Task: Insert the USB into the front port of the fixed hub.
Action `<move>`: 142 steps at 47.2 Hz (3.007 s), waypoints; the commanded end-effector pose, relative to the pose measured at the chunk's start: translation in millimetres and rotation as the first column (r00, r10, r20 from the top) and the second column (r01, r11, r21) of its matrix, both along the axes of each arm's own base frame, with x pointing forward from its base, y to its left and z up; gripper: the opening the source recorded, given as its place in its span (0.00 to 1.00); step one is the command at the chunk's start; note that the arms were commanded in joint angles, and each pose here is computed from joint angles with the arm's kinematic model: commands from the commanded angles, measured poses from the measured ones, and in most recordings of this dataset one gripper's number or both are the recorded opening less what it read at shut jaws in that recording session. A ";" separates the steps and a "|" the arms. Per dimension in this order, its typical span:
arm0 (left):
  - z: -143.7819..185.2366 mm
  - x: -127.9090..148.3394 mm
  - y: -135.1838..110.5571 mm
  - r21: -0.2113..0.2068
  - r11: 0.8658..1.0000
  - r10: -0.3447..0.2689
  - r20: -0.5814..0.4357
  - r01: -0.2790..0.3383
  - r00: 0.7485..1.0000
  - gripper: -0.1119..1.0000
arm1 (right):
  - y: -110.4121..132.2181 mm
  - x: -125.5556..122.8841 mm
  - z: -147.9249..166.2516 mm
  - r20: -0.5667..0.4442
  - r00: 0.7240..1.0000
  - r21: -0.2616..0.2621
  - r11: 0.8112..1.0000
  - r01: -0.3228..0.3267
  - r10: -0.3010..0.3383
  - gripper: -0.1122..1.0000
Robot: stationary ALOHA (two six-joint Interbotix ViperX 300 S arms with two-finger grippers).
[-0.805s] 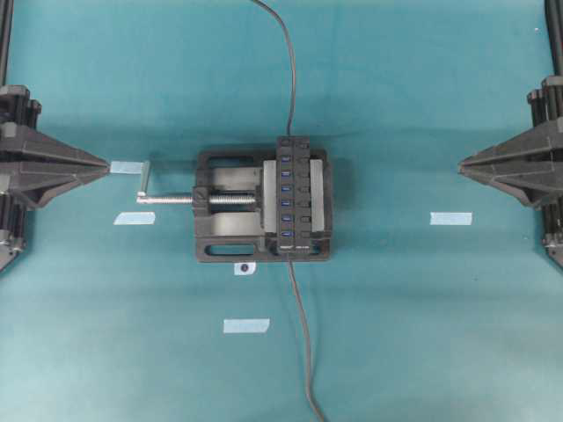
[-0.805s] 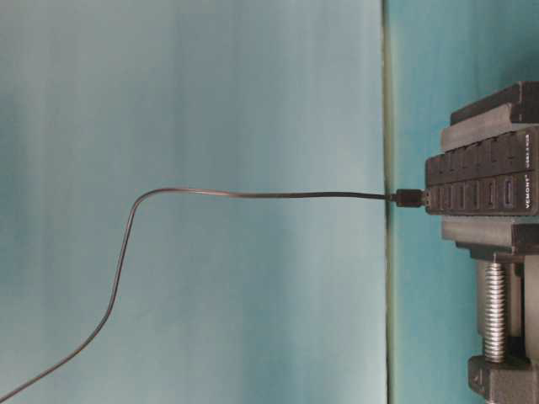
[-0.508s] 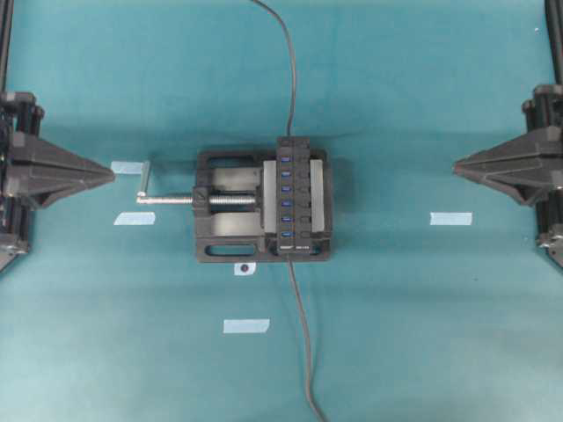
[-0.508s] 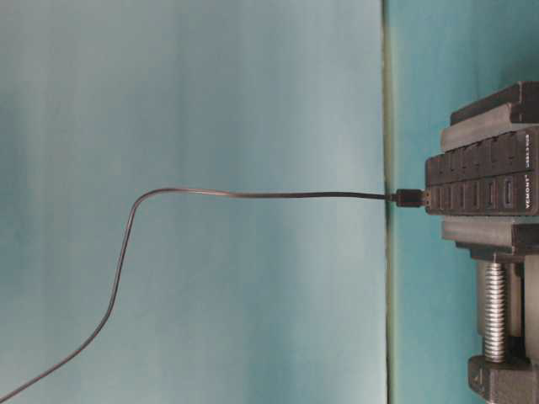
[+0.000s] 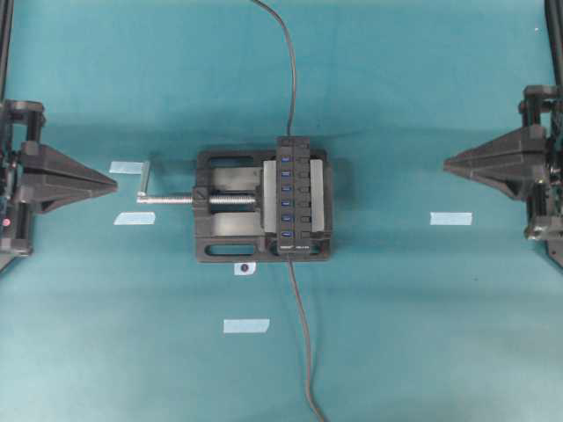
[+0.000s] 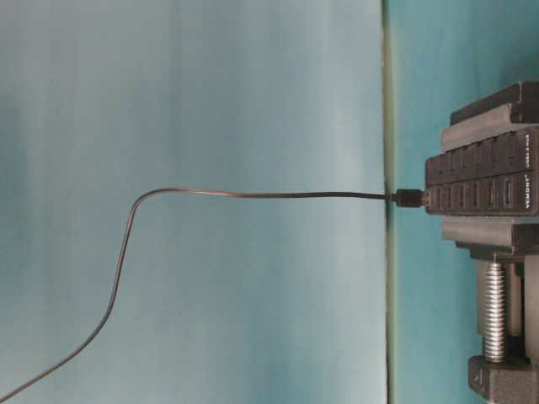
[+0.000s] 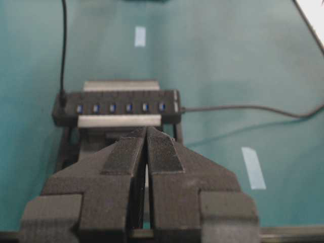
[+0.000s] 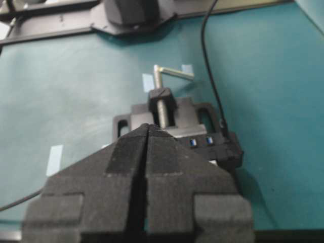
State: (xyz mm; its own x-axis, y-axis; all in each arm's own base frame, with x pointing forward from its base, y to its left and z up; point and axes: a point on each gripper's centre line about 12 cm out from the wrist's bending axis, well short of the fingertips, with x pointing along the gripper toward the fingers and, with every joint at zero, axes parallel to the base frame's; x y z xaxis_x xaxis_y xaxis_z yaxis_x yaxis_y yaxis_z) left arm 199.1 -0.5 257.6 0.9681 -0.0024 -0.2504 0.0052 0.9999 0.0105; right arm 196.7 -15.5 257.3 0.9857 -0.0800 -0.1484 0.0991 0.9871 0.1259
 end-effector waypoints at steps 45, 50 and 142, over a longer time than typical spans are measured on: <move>8.2 11.0 0.1 -0.007 1.000 0.003 -0.075 -0.004 0.997 0.10 | -23.1 23.4 7.4 -0.154 0.984 0.008 0.996 0.091 -0.089 0.07; 8.8 11.9 0.5 -0.007 1.000 0.005 -0.078 -0.006 0.997 0.10 | -24.5 31.5 4.0 -0.192 0.978 0.010 0.996 0.091 -0.087 0.07; 4.7 15.4 -0.5 -0.007 1.000 0.000 -0.093 -0.001 0.996 0.10 | -71.5 162.6 -64.6 -0.481 0.869 -0.030 0.993 0.114 -0.114 0.07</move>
